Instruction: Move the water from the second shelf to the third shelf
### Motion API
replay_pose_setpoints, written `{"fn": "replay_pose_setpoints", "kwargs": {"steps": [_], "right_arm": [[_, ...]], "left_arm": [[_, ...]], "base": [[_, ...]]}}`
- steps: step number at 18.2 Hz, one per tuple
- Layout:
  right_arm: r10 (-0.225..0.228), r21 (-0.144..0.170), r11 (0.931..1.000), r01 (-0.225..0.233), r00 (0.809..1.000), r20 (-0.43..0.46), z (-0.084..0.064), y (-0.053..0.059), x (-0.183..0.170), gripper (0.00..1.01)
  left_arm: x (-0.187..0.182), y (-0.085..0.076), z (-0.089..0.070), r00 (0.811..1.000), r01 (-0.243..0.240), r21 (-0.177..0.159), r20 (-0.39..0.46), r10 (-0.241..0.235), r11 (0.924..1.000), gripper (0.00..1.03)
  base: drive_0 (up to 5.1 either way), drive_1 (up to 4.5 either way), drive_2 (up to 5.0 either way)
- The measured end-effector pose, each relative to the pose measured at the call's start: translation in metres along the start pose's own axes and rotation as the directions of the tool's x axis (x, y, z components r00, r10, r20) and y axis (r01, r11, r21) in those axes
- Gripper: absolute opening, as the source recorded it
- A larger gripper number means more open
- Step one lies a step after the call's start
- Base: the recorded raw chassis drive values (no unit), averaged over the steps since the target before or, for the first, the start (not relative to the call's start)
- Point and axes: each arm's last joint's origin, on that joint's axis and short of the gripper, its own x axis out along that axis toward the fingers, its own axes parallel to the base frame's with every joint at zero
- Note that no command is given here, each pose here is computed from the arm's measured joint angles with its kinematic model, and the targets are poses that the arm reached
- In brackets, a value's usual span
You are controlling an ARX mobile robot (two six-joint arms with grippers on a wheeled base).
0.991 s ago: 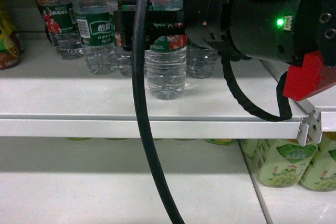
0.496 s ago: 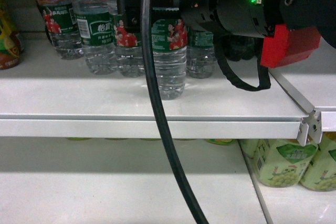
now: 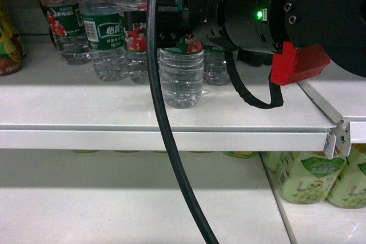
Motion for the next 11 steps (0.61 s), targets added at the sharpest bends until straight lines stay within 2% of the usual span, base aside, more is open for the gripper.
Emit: {"fn": "replay_pose_setpoints", "kwargs": {"steps": [1, 3, 7, 11], "right_arm": [[0.001, 0.000, 1.0000, -0.001, 1.000, 0.001, 0.000, 0.000, 0.000, 0.49], [0.001, 0.000, 1.0000, -0.001, 1.000, 0.001, 0.000, 0.000, 0.000, 0.46], [0.005, -0.002, 1.0000, -0.005, 1.000, -0.006, 0.001, 0.002, -0.008, 0.45], [0.020, -0.002, 0.9998, -0.020, 0.999, -0.025, -0.004, 0.001, -0.039, 0.45]], "left_arm": [[0.000, 0.000, 0.000, 1.000, 0.000, 0.000, 0.000, 0.000, 1.0000, 0.98], [0.000, 0.000, 0.000, 1.000, 0.000, 0.000, 0.000, 0.000, 1.0000, 0.98], [0.000, 0.000, 0.000, 1.000, 0.000, 0.000, 0.000, 0.000, 1.0000, 0.98], [0.000, 0.000, 0.000, 1.000, 0.000, 0.000, 0.000, 0.000, 1.0000, 0.98]], "base": [[0.0, 0.00, 0.0], [0.0, 0.00, 0.0], [0.0, 0.00, 0.0], [0.0, 0.00, 0.0]]}}
